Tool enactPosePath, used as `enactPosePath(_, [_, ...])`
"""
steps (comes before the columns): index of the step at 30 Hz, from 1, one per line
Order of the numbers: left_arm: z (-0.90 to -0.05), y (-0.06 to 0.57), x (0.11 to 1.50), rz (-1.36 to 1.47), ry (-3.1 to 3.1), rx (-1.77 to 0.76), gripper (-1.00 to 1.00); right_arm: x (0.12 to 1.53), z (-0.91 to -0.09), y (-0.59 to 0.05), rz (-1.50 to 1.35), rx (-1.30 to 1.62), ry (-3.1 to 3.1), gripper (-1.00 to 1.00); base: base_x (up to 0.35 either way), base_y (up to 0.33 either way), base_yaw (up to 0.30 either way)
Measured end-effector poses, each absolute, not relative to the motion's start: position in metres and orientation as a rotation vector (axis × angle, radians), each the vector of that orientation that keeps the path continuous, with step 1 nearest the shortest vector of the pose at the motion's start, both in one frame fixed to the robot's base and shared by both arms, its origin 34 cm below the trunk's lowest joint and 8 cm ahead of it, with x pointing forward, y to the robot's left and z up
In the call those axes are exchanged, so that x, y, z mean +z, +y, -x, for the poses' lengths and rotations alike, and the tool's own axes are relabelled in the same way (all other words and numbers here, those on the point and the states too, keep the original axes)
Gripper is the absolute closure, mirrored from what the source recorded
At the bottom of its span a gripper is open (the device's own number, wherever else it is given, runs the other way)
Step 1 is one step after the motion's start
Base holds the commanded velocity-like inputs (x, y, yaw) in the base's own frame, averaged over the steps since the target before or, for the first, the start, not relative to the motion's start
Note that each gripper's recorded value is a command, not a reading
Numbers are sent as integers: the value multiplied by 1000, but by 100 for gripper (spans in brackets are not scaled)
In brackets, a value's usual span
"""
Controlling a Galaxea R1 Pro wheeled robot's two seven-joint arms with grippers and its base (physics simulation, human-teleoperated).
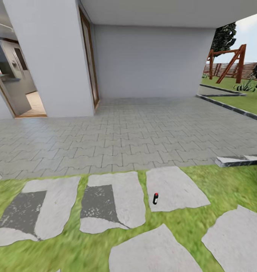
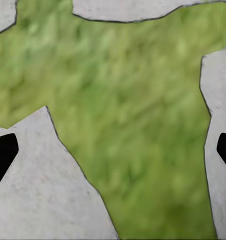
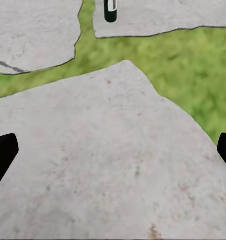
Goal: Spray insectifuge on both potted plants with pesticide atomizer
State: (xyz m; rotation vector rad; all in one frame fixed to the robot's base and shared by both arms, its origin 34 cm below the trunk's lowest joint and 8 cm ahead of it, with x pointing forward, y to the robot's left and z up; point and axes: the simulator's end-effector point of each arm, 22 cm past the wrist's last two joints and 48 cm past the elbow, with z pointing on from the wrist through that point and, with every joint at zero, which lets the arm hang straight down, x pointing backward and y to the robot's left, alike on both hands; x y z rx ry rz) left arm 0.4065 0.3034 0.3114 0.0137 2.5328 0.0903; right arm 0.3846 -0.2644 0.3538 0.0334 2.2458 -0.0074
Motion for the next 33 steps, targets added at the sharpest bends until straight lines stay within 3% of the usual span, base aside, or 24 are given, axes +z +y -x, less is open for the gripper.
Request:
enactPosePath(6, [-406,304,311,-13,2534,91,-100,353,-384,-264,-33,-7,2247,-100,190,3,-290])
enactPosePath(33, [-407,304,311,-13,2532,92,-100,353,-384,-264,-34,-7,2248,-100,16,18,-298])
